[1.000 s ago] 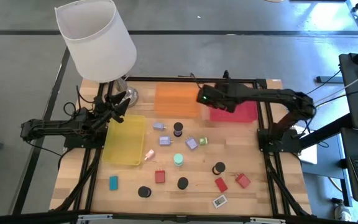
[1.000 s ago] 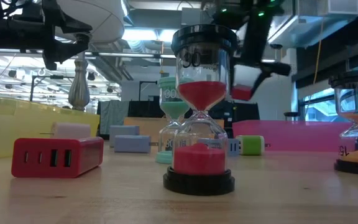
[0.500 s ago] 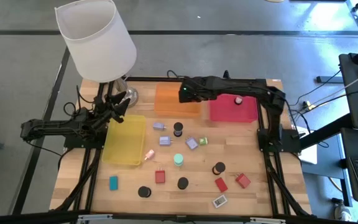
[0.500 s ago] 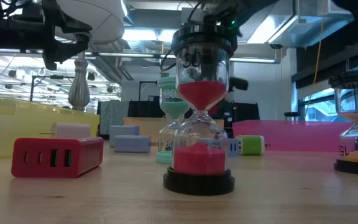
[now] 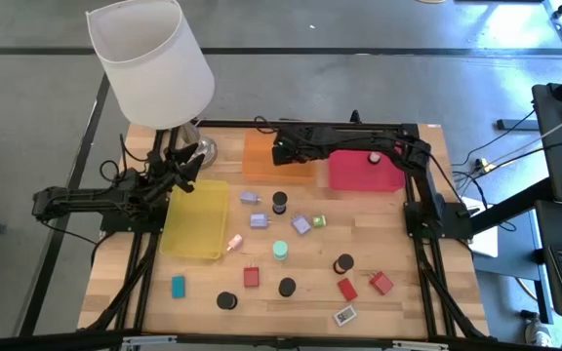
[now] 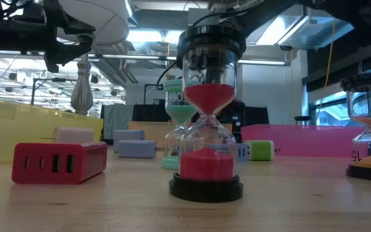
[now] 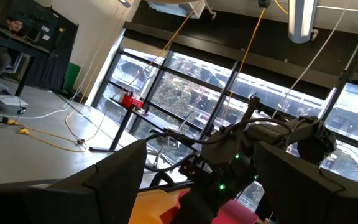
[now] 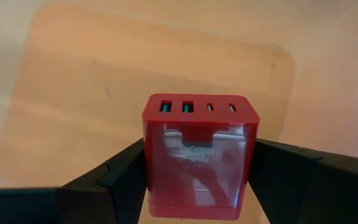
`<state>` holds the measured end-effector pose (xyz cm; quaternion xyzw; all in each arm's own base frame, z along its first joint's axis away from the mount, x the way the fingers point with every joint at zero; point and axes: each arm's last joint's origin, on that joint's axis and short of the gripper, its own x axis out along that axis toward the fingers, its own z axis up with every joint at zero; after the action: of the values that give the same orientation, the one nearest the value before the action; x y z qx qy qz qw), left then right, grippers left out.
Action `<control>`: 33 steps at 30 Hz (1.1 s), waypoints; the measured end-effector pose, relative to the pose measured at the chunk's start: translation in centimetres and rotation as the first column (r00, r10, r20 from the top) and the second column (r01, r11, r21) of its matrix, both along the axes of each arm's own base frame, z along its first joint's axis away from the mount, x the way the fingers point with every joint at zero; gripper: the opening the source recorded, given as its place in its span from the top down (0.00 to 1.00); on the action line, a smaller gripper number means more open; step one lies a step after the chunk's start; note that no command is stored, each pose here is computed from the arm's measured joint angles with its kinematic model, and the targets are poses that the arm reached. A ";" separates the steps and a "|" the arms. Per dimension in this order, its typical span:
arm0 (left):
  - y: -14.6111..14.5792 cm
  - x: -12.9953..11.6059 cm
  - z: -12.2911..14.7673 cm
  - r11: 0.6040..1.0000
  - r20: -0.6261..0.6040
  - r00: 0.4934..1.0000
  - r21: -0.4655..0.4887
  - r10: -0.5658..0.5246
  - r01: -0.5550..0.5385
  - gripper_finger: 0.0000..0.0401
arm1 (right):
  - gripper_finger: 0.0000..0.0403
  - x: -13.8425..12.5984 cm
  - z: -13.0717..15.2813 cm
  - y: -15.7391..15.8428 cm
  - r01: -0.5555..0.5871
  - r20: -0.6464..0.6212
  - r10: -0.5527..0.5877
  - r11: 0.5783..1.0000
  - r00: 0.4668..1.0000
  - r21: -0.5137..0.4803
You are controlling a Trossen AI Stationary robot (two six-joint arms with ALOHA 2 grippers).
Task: Pick & Place Office items
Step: Put the top red charger adapter into the orange bin, then put the green charger adapter into the orange bin
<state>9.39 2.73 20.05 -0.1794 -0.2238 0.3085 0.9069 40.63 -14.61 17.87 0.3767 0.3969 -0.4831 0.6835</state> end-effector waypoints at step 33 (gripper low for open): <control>0.0 0.0 0.0 1.000 0.000 1.000 0.000 0.000 0.000 0.27 | 0.02 -0.6 5.8 2.6 -0.057 -0.112 0.059 0.998 0.992 0.022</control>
<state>9.39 2.73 20.05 -0.1794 -0.2237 0.3086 0.9070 40.03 -12.02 23.71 0.3438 0.4500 -0.4796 0.6703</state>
